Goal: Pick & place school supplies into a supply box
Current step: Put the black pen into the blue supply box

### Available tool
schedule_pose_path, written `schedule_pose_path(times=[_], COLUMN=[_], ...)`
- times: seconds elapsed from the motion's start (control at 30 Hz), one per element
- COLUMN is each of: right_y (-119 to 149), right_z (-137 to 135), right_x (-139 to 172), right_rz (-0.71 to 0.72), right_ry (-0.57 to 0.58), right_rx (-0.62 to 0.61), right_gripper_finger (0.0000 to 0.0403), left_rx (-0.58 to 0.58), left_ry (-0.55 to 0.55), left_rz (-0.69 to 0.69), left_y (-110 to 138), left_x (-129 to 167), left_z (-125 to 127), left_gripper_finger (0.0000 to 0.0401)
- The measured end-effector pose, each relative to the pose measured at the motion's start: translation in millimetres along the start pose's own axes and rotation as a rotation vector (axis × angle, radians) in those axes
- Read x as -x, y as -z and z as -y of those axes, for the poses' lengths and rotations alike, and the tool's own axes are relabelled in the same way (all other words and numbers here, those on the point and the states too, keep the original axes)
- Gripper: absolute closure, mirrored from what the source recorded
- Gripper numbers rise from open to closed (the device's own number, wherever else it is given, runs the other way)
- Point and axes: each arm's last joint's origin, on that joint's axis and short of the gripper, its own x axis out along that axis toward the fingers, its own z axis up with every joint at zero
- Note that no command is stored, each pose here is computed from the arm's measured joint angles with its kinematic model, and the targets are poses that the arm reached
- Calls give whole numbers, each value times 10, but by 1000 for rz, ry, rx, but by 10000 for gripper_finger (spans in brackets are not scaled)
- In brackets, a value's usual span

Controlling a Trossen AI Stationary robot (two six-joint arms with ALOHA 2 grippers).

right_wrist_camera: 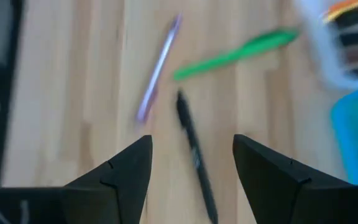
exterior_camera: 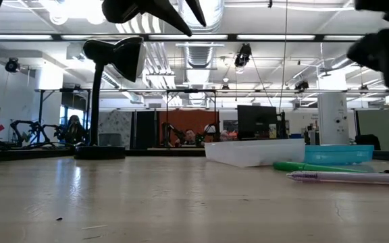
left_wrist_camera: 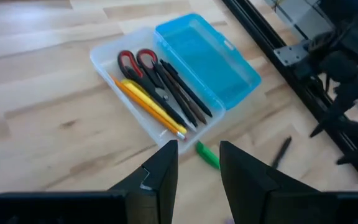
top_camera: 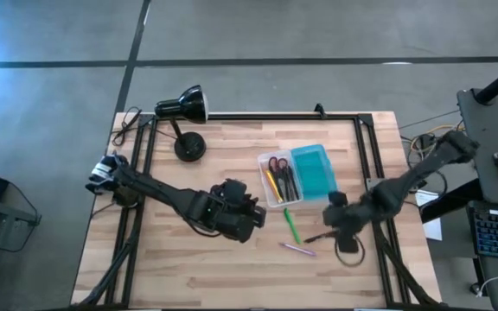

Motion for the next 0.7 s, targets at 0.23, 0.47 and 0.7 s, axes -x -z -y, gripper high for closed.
schedule_pose_path(times=[0.23, 0.47, 0.7], right_y=[180, 178, 143], right_z=[-222, -198, -56], right_x=[-468, -811, -1091], right_rz=[-164, -225, -362], right_ry=[125, 214, 192], right_rx=[131, 183, 115], right_gripper_finger=[188, 188, 211], left_rx=[-8, -4, -13], left_ry=[-14, -61, -104], left_rz=[-26, -133, -162], left_y=[133, 325, 451], left_x=[22, -66, -72], left_z=[-44, -220, -446], left_gripper_finger=[300, 300, 300])
